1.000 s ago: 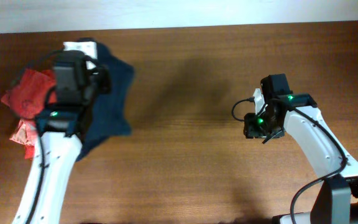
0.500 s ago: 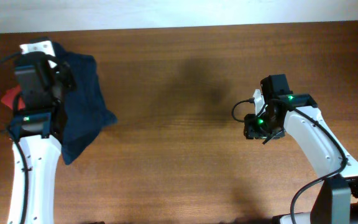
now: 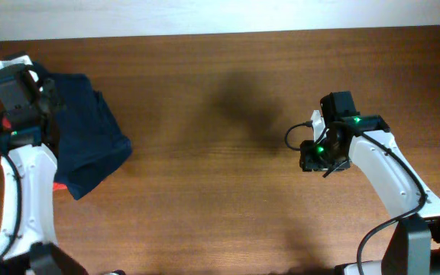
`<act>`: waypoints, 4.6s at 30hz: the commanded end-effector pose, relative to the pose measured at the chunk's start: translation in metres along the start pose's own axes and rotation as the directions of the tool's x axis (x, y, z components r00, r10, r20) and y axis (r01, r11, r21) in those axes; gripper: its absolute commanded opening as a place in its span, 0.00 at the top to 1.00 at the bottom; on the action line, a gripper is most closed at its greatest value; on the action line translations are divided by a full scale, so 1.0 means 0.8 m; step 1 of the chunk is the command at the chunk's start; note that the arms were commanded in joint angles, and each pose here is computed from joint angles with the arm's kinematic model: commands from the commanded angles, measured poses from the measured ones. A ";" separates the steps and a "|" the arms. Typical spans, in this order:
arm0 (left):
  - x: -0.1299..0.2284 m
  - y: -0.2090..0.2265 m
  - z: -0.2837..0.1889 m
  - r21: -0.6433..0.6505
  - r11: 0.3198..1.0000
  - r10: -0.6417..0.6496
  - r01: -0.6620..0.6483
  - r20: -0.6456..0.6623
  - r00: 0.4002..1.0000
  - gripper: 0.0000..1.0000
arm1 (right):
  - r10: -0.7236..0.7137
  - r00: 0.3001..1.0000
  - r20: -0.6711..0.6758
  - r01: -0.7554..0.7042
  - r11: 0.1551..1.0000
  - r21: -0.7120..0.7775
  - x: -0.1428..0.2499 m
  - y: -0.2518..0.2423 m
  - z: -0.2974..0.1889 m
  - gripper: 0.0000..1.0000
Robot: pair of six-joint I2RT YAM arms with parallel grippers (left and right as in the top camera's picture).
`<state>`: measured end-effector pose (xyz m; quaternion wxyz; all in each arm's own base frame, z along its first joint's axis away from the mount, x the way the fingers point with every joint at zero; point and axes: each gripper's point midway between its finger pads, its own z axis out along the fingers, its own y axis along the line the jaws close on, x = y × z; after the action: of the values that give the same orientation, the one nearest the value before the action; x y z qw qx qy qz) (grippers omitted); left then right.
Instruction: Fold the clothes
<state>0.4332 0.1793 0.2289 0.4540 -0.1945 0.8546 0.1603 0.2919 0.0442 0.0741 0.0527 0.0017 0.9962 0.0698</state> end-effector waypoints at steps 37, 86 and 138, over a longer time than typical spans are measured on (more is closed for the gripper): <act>0.021 0.070 0.028 0.041 0.990 -0.130 0.132 -0.061 0.990 0.99 | -0.004 1.000 0.028 0.004 1.000 0.009 -0.006 -0.001 -0.011 0.49; -0.045 0.018 -0.027 0.227 0.969 -0.123 0.100 0.090 0.988 0.01 | -0.004 1.000 0.027 0.004 1.000 0.002 -0.009 0.002 -0.021 0.42; 0.210 -0.124 -0.274 0.601 0.748 0.216 -0.282 0.182 0.959 0.01 | -0.003 0.686 0.728 0.032 0.999 -0.025 0.068 0.002 -0.139 0.01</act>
<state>0.2435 -0.0382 0.2073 0.5271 0.0881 0.8429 -0.0621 0.2295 0.0331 0.1858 0.4544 0.0130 0.8864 0.0874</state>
